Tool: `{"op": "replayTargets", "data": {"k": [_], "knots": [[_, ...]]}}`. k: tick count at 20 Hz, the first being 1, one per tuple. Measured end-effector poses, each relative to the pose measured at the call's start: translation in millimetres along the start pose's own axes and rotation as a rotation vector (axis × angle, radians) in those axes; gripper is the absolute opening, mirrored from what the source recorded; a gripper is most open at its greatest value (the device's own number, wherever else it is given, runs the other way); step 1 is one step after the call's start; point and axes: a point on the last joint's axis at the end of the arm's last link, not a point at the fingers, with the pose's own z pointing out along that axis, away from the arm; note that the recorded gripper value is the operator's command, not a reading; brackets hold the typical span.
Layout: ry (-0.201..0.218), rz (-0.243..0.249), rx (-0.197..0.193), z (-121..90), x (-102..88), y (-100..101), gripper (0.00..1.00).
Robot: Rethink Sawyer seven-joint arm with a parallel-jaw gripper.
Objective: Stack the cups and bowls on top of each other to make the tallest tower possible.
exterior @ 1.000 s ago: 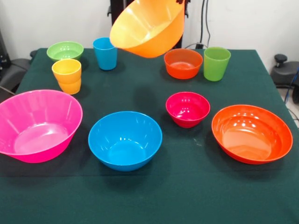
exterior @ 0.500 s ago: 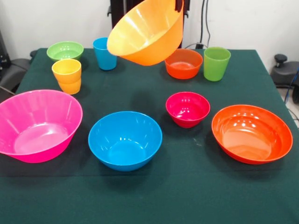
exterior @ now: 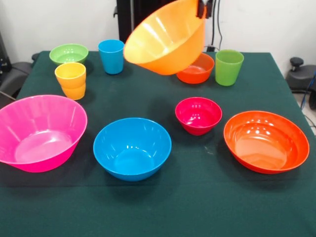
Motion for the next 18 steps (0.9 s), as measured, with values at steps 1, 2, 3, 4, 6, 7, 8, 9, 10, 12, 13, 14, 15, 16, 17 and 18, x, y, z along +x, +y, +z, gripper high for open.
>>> {"op": "replayTargets", "data": {"k": [1, 2, 3, 4, 6, 7, 8, 9, 10, 12, 13, 14, 15, 16, 17, 18], "knots": [[-0.009, 0.002, 0.0, 1, -0.5, 6, 0.0], [-0.014, 0.004, -0.001, 1, -0.8, 9, 0.0], [-0.03, 0.012, -0.004, 3, -1.9, 19, 0.0], [-0.039, 0.02, -0.006, 4, -2.2, 26, 0.0], [-0.054, 0.036, -0.009, 7, -1.7, 40, 0.0], [-0.067, 0.062, -0.011, 10, 1.4, 59, 0.0], [-0.069, 0.072, -0.012, 11, 2.8, 65, 0.0], [-0.071, 0.081, -0.012, 12, 4.3, 71, 0.0], [-0.071, 0.099, -0.012, 14, 8.6, 83, 0.0], [-0.065, 0.124, -0.01, 17, 16.9, 102, 0.0], [-0.061, 0.142, -0.009, 19, 23.0, 115, 0.0], [-0.06, 0.154, -0.008, 20, 26.5, 123, 0.0], [-0.059, 0.16, -0.008, 20, 27.7, 125, 0.0], [-0.059, 0.167, -0.008, 20, 28.9, 128, 0.0], [-0.06, 0.182, -0.007, 20, 30.8, 131, 0.0], [-0.06, 0.193, -0.006, 20, 31.5, 132, 0.0]]}}
